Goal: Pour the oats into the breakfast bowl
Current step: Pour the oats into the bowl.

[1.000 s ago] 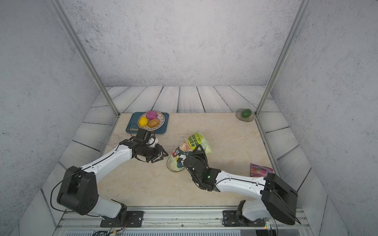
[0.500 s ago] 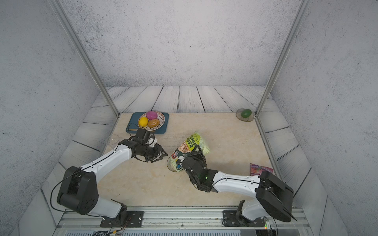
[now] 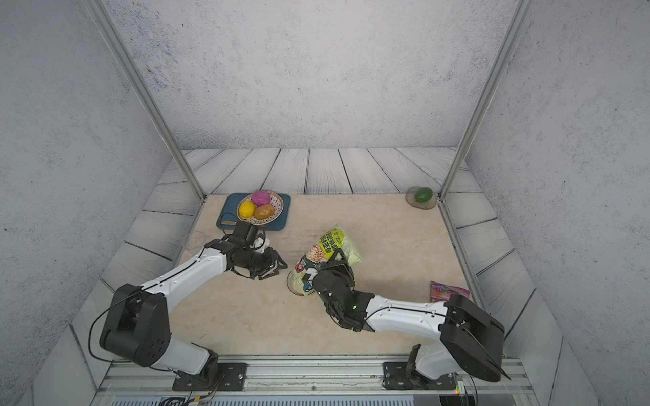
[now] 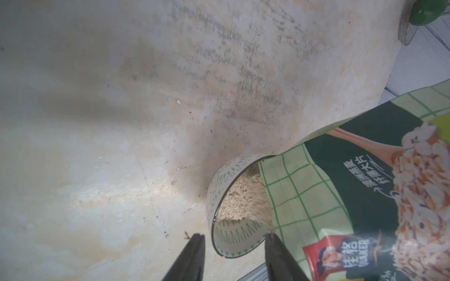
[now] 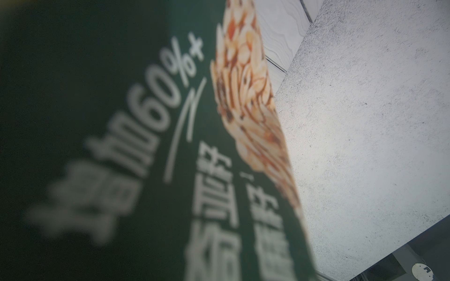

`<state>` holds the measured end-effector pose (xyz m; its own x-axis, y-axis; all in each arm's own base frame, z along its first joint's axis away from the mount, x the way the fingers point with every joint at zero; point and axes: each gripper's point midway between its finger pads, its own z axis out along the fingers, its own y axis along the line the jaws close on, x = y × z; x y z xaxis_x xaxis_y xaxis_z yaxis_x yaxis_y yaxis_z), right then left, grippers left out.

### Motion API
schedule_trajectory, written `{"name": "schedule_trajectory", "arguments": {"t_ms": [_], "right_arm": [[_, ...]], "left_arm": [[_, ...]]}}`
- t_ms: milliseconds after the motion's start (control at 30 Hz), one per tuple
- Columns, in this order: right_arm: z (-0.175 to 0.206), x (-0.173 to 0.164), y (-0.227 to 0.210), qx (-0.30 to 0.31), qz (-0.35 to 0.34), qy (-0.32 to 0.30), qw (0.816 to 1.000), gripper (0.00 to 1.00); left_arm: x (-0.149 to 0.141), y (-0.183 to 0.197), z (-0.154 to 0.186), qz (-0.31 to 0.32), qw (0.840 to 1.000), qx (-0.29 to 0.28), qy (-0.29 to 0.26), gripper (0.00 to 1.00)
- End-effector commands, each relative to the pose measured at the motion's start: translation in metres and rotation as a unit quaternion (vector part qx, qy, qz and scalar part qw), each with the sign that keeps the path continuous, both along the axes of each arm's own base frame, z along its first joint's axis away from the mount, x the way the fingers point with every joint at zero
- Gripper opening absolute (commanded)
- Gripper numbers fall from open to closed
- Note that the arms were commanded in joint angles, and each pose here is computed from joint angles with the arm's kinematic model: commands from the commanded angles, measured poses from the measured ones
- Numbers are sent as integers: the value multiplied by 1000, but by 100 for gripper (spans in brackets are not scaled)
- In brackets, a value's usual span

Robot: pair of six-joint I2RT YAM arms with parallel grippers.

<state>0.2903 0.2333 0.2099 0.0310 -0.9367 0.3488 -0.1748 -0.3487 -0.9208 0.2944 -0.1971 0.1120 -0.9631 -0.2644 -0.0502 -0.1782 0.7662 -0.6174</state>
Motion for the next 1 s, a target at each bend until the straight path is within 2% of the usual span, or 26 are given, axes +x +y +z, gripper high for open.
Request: {"name": "schedule_trajectory", "arguments": {"t_ms": [0, 333, 667, 867, 967], "right_arm": [[63, 3, -4, 111, -42, -68, 991, 0], [74, 3, -4, 118, -43, -73, 989, 0], [60, 0, -10, 111, -46, -64, 991, 0], [64, 0, -11, 116, -46, -65, 990, 0], [50, -2, -13, 90, -41, -46, 994, 0]], "left_arm": [[-2, 4, -5, -3, 1000, 7, 8, 45], [-2, 4, -5, -4, 1000, 5, 7, 45], [-3, 3, -7, -5, 1000, 4, 11, 45], [-1, 4, -6, -5, 1000, 7, 9, 45], [1, 3, -6, -5, 1000, 6, 10, 45]]}}
